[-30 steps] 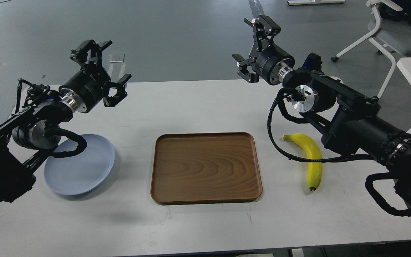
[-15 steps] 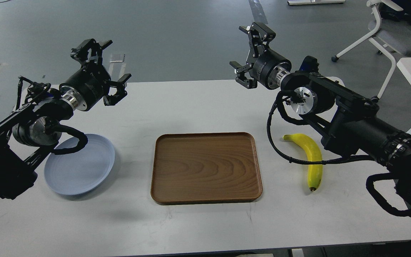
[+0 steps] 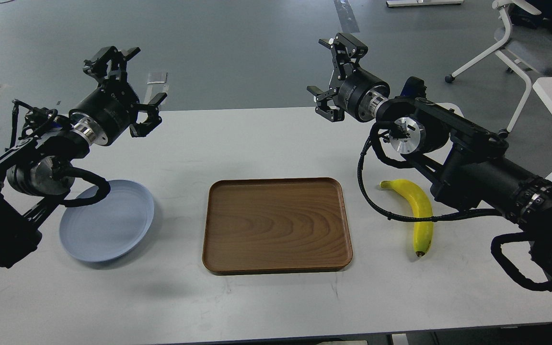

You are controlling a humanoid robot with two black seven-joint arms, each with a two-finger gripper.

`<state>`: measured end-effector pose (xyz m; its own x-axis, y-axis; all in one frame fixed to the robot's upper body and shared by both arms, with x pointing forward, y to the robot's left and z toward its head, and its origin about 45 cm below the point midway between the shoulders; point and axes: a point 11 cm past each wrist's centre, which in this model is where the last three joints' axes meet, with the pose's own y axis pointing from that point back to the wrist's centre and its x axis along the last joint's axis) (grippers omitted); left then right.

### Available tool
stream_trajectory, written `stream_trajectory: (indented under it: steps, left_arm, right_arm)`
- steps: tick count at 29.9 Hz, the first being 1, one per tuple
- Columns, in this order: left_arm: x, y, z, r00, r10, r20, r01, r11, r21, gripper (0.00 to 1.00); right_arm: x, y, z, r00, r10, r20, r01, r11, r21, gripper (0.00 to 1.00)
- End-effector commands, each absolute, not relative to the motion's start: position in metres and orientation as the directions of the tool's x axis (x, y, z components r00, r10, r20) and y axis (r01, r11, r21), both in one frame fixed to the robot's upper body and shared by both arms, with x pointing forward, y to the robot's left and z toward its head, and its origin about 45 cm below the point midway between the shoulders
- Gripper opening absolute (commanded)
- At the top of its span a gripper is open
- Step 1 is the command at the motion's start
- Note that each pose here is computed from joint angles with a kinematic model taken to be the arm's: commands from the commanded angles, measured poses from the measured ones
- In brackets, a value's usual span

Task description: Place banana on plate with both arms

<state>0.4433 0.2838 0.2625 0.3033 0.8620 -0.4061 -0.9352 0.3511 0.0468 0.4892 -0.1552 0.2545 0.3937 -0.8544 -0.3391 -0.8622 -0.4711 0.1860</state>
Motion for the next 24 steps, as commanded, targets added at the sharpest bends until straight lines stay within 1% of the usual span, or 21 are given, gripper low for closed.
stream_trajectory:
  steps: [1,3,7,10,12,13,15,16,17,18,19,21,23,24]
  left_arm:
    - [0.445,0.277,0.263,0.287,0.862,-0.417,-0.942,0.333,0.041,0.99]
    - [0.448,0.278,0.264,0.267,0.869,-0.416,-0.949,0.312,0.041,0.99]
    - [0.448,0.279,0.266,0.278,0.867,-0.413,-0.946,0.321,0.038,0.99]
    - [0.446,0.278,0.261,0.296,0.882,-0.367,-0.94,0.337,0.054,0.99]
    - [0.445,0.279,0.263,0.326,0.91,-0.257,-0.936,0.348,0.046,0.99]
    - [0.444,0.28,0.267,0.358,0.926,-0.119,-0.931,0.363,0.025,0.99]
    - [0.443,0.278,0.271,0.382,0.923,0.056,-0.924,0.382,0.002,0.99]
    - [0.441,0.278,0.275,0.373,0.898,0.234,-0.922,0.387,-0.014,0.99]
    - [0.441,0.279,0.278,0.353,0.878,0.323,-0.925,0.38,-0.023,0.99]
    - [0.441,0.283,0.282,0.301,0.831,0.468,-0.931,0.362,-0.044,0.99]
    - [0.438,0.288,0.281,0.27,0.777,0.568,-0.932,0.36,-0.05,0.99]
    - [0.434,0.289,0.28,0.27,0.738,0.618,-0.927,0.373,-0.041,0.99]
    - [0.429,0.304,0.276,0.27,0.699,0.663,-0.928,0.373,-0.016,0.99]
    - [0.423,0.312,0.27,0.282,0.665,0.691,-0.92,0.391,-0.001,0.99]
  right_arm:
    - [0.489,-0.156,0.254,0.389,-0.857,-0.338,-0.864,-0.466,0.188,1.0]
    - [0.489,-0.156,0.253,0.387,-0.858,-0.337,-0.865,-0.465,0.188,1.0]
    - [0.489,-0.157,0.253,0.383,-0.86,-0.336,-0.868,-0.46,0.187,1.0]
    - [0.49,-0.156,0.254,0.384,-0.861,-0.334,-0.868,-0.46,0.186,1.0]
    - [0.491,-0.156,0.257,0.388,-0.86,-0.331,-0.869,-0.461,0.181,1.0]
    - [0.492,-0.157,0.259,0.387,-0.861,-0.33,-0.871,-0.459,0.178,1.0]
    - [0.492,-0.156,0.26,0.387,-0.861,-0.33,-0.871,-0.459,0.177,1.0]
    - [0.493,-0.155,0.261,0.389,-0.861,-0.329,-0.871,-0.46,0.173,1.0]
    - [0.493,-0.155,0.262,0.39,-0.861,-0.328,-0.871,-0.46,0.172,1.0]
    - [0.493,-0.155,0.263,0.391,-0.86,-0.328,-0.871,-0.461,0.17,1.0]
    - [0.493,-0.155,0.263,0.388,-0.862,-0.327,-0.873,-0.457,0.17,1.0]
    - [0.494,-0.156,0.263,0.382,-0.865,-0.326,-0.876,-0.451,0.169,1.0]
    - [0.494,-0.157,0.264,0.376,-0.867,-0.328,-0.88,-0.445,0.168,1.0]
    - [0.495,-0.159,0.264,0.373,-0.867,-0.33,-0.881,-0.443,0.167,1.0]
